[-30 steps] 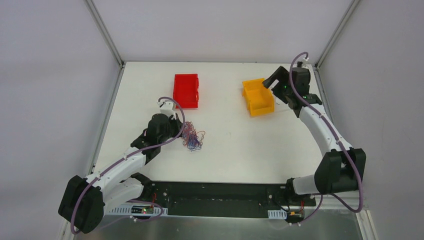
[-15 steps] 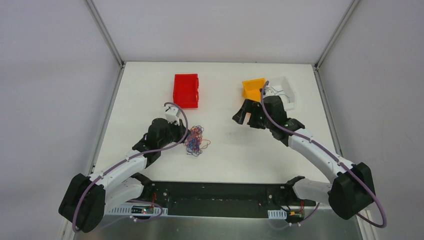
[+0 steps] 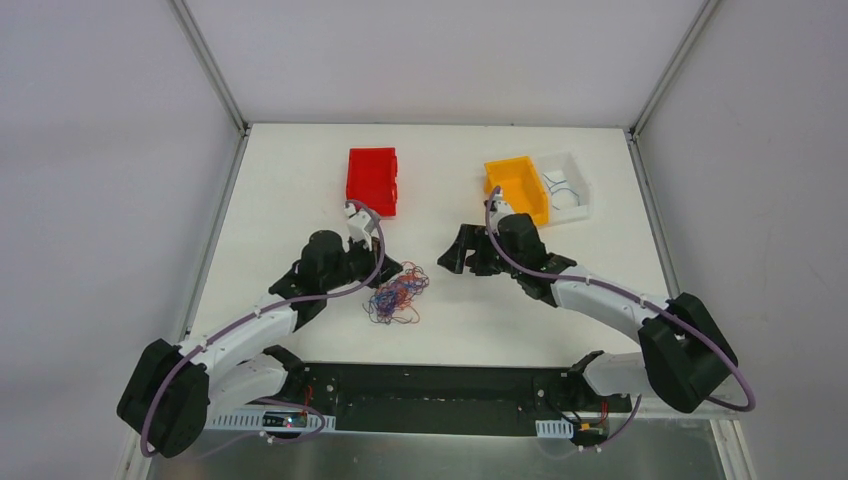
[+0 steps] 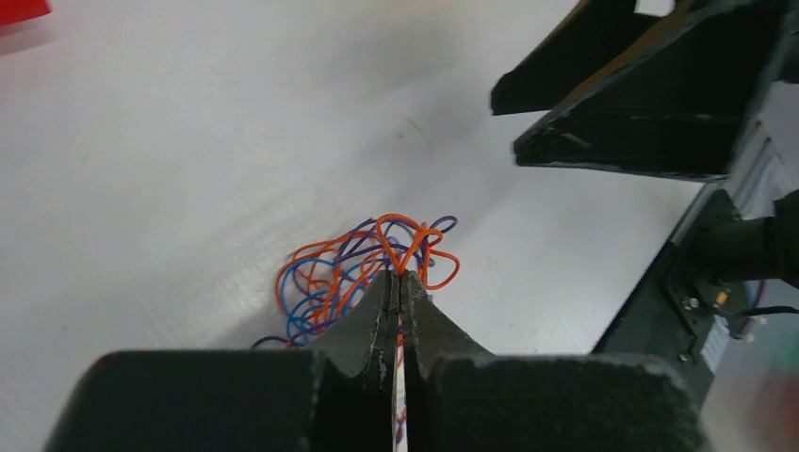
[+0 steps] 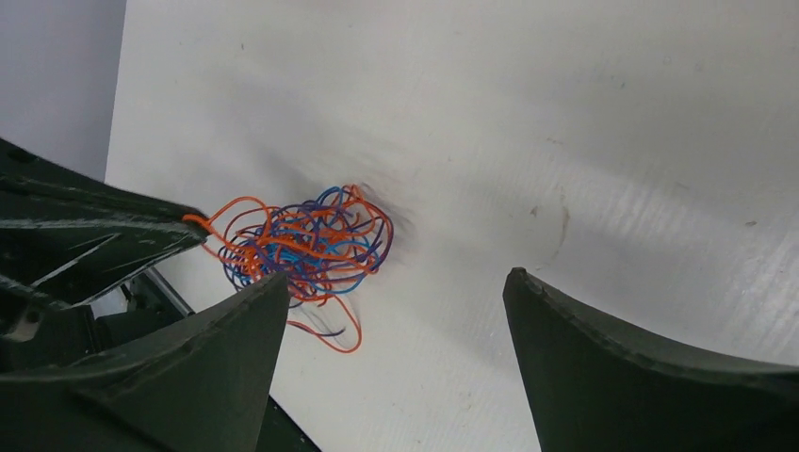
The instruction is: Untangle the cables
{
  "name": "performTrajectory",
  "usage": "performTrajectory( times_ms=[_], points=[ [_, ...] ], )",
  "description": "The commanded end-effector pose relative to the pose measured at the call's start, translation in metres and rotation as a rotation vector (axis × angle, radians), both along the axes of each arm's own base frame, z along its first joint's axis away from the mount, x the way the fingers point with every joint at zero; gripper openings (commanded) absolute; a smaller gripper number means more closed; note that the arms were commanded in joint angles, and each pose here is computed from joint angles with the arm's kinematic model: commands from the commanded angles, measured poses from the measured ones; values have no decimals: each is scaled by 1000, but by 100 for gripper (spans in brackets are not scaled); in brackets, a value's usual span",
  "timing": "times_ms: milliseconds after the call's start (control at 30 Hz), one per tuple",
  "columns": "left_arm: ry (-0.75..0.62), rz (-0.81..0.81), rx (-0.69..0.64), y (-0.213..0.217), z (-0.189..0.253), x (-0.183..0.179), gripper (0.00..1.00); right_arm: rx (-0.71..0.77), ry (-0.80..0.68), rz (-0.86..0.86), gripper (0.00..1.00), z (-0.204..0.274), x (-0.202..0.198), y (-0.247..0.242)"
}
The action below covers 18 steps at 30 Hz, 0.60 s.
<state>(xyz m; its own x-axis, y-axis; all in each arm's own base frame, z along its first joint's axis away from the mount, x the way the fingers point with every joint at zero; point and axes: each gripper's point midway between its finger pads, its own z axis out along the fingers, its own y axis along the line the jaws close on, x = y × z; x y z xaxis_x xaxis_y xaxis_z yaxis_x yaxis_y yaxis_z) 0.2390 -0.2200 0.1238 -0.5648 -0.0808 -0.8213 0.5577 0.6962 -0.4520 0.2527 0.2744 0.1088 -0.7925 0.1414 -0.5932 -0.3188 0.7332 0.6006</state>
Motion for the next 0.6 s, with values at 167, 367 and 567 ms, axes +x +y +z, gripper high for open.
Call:
performTrajectory(
  times_ms=[167, 367, 567],
  points=[
    [30, -247, -185, -74, 86, -18, 0, 47, -198, -58, 86, 14, 11, -14],
    [85, -108, -42, -61, 69, 6, 0, 82, -240, -90, 85, 17, 2, -26],
    [141, -70, 33, -55, 55, 11, 69, 83, -265, -145, 85, 22, 5, -35]
  ],
)
